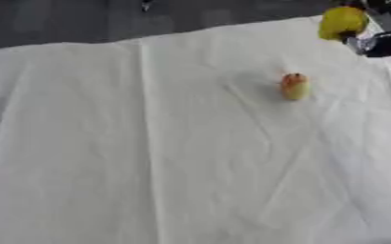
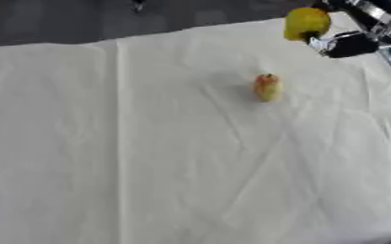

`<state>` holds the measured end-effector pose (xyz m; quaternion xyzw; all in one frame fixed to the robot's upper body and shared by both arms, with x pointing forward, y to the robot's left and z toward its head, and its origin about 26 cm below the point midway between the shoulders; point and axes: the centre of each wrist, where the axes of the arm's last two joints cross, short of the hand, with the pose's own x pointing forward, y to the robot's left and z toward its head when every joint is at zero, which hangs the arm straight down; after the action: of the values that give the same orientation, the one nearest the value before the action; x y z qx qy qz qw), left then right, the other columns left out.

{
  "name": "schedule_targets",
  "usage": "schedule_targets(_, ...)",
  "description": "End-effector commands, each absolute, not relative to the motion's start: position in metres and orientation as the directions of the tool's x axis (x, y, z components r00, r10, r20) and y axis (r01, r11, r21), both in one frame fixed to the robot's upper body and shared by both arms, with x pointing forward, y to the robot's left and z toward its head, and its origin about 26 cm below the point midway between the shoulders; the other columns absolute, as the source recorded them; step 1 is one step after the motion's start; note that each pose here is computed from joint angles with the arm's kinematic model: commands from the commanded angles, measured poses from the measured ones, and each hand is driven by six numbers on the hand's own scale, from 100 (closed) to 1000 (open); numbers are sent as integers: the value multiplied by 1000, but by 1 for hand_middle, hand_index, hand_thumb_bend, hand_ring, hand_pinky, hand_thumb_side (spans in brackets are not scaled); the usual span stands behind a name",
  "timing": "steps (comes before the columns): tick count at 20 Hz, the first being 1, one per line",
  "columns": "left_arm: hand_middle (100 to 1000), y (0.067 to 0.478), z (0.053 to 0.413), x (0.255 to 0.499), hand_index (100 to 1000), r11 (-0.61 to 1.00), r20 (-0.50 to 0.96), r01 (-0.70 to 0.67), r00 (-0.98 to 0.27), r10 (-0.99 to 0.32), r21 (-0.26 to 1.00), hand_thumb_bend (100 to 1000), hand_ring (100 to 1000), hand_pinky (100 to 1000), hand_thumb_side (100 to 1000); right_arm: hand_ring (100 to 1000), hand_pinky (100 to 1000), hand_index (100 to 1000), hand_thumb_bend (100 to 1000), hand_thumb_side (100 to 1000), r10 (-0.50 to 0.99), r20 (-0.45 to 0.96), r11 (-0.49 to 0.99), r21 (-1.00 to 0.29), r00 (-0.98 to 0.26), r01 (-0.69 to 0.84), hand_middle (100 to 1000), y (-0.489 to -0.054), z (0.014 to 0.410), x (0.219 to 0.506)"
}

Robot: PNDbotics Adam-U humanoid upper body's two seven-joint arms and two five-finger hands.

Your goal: Pick up the objects with one hand, pass them to the other hand, and then place them into the box on the other side of the table.

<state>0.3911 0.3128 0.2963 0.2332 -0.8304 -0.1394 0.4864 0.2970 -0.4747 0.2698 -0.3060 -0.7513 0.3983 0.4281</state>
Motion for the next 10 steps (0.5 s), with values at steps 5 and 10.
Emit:
schedule_targets(5, 713, 320, 314, 386, 776, 842, 718, -290, -440, -540, 455, 100, 703, 805, 699, 602, 943, 569, 100, 100, 761, 425, 521, -850, -490, 72, 429, -460, 285, 304)
schedule_targets(10, 713, 318, 318, 386, 776, 842, 710, -290, -452, -539, 454, 100, 704, 805, 695, 597, 942, 569, 100, 100, 716, 466, 554, -833, -519, 16, 430, -444, 283, 314)
